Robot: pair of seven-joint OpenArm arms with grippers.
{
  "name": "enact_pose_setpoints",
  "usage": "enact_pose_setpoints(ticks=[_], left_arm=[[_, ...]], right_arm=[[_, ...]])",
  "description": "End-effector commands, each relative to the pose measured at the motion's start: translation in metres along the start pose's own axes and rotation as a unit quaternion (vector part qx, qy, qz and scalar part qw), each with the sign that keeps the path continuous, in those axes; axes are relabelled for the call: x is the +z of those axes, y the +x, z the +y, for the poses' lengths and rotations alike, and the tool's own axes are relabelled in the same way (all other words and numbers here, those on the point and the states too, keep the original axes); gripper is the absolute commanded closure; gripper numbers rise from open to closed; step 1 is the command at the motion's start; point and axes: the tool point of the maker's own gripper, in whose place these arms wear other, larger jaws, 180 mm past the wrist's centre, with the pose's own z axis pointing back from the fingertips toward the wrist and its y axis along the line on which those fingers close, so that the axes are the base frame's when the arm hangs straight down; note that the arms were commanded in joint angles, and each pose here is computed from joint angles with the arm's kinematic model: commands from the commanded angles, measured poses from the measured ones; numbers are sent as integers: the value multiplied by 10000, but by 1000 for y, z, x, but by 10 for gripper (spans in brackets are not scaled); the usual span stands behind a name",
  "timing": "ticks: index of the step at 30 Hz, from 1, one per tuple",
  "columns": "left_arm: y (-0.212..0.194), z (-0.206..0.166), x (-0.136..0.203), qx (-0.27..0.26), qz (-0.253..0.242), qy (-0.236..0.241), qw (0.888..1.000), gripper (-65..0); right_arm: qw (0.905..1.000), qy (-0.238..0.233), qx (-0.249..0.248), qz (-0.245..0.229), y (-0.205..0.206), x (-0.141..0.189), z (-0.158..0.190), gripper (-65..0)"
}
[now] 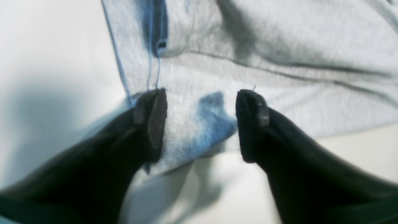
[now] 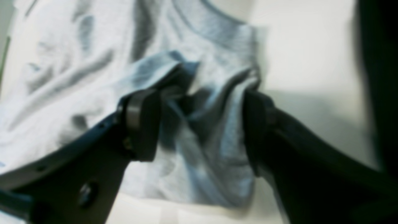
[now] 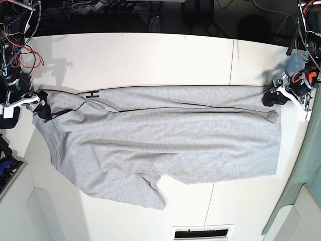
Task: Layout the t-shirt on the table in an organized manner, then fold the t-shirt properly
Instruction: 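Fold the hem edge over the shirt body with both grippers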
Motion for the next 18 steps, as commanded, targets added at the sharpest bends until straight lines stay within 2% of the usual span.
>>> enact_pose_setpoints(ticks=[1, 3, 4, 5, 6, 10, 13, 18], left_arm=[[3, 6, 2, -164, 75, 131, 9998, -220], [2, 9, 2, -273, 104, 218, 9993, -34], [2, 11, 3, -316, 111, 255, 9991, 0], [2, 12, 4, -345, 133, 287, 9989, 0], [2, 15, 5, -383, 155, 326, 9986, 0], [5, 28, 14, -541, 244, 496, 9970, 0], [-4, 37, 23, -696, 426, 545, 9952, 0], [-24, 48, 36, -780, 698, 626, 9925, 0]], right_arm=[[9999, 36, 88, 35, 5, 0, 2, -360], [9999, 71, 90, 100, 2, -1, 6, -223], [9998, 84, 101, 151, 1, -1, 7, -134], [9996, 87, 117, 244, -2, 0, 7, -54], [9993, 102, 133, 334, -3, 0, 9, 0], [9968, 306, 38, 744, -12, 8, 18, 0], [9971, 417, 59, 629, -11, 22, 22, 0], [9974, 337, 418, 490, -10, 47, 20, 0]])
